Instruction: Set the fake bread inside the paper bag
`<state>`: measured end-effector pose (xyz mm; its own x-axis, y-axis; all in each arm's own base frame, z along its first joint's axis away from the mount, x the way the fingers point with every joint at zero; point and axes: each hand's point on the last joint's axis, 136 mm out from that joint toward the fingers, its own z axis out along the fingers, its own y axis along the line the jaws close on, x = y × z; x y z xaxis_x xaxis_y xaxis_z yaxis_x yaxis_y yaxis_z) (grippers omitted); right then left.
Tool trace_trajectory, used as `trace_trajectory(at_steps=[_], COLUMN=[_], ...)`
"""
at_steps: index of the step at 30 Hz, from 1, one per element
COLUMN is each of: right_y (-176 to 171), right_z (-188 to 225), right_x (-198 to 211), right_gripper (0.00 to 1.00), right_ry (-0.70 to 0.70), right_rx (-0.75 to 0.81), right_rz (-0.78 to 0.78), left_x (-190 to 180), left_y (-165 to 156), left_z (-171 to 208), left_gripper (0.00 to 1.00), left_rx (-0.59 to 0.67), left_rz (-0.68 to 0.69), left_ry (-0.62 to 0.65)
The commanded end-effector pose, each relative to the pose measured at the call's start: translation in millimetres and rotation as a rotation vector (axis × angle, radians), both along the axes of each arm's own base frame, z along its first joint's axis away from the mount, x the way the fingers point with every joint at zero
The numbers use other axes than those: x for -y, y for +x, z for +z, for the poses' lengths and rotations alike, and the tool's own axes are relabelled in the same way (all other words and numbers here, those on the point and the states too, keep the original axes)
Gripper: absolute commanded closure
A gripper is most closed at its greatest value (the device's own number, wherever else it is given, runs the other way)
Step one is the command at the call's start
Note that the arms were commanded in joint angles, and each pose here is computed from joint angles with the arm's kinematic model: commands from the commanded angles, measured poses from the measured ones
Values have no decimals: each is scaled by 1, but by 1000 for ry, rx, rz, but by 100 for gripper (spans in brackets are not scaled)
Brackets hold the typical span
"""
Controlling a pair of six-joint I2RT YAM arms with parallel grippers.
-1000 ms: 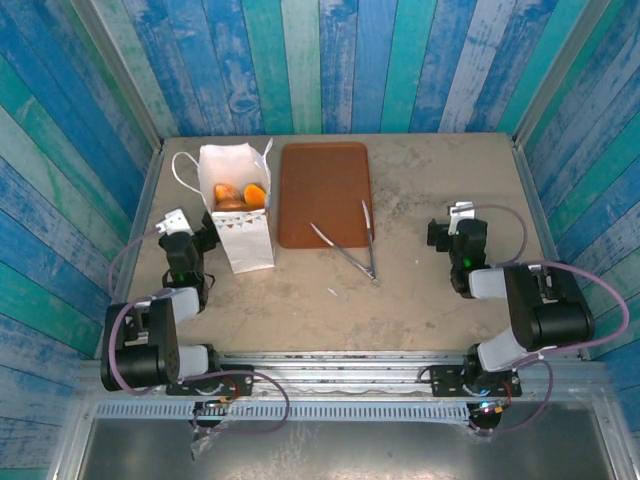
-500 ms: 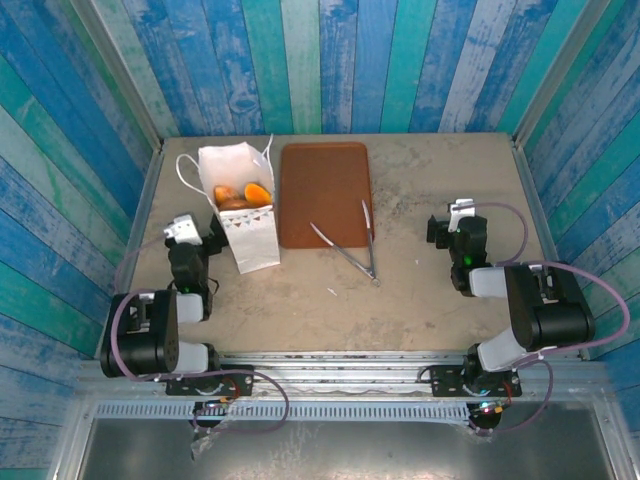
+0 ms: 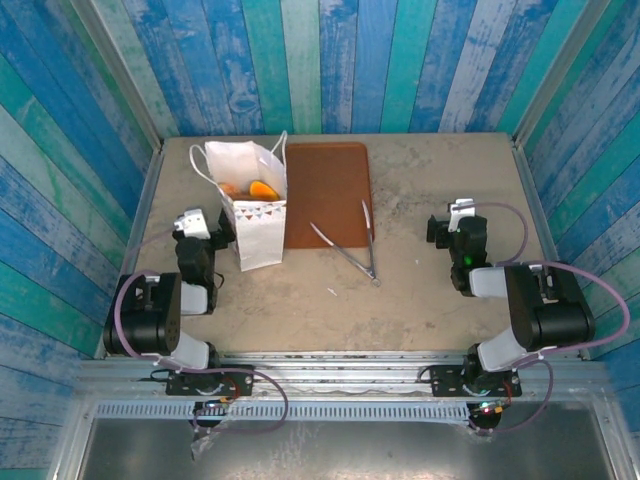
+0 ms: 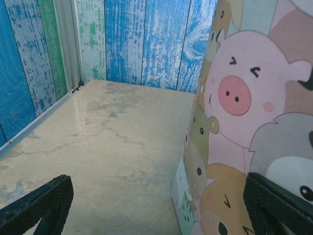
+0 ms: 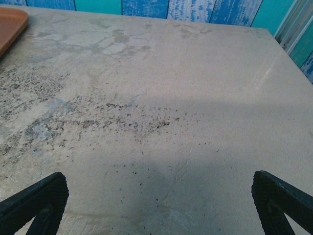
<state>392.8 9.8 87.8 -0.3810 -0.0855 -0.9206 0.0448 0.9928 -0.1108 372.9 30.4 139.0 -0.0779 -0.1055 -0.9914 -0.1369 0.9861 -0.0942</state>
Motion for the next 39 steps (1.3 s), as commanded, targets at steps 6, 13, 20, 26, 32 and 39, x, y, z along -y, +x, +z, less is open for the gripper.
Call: trace_trajectory(at_steps=[6,13,20,26,32,39], right_y=[4,4,4,4,4,4], right_z=[12,11,12,12,12,12], right_x=[1,1,1,1,1,1], right_gripper=[0,0,0,0,0,0], right_ry=[-4,-3,-4,-2,-4,-3], right_rx=[37,35,37,36,35,37], right_rz=[0,0,0,0,0,0], left_x=[4,7,13,13,13,13], left_y=[2,3,5,5,5,5], left_z=[-9,-8,-9,-10,-9,-10], left_gripper=[6,6,6,6,6,6], left_rx=[-41,-41,-49,-51,-48,-51], left_rz=[-14,-26,-63,-63,-63,-68], left_ry=[22,25,37,37,37,38])
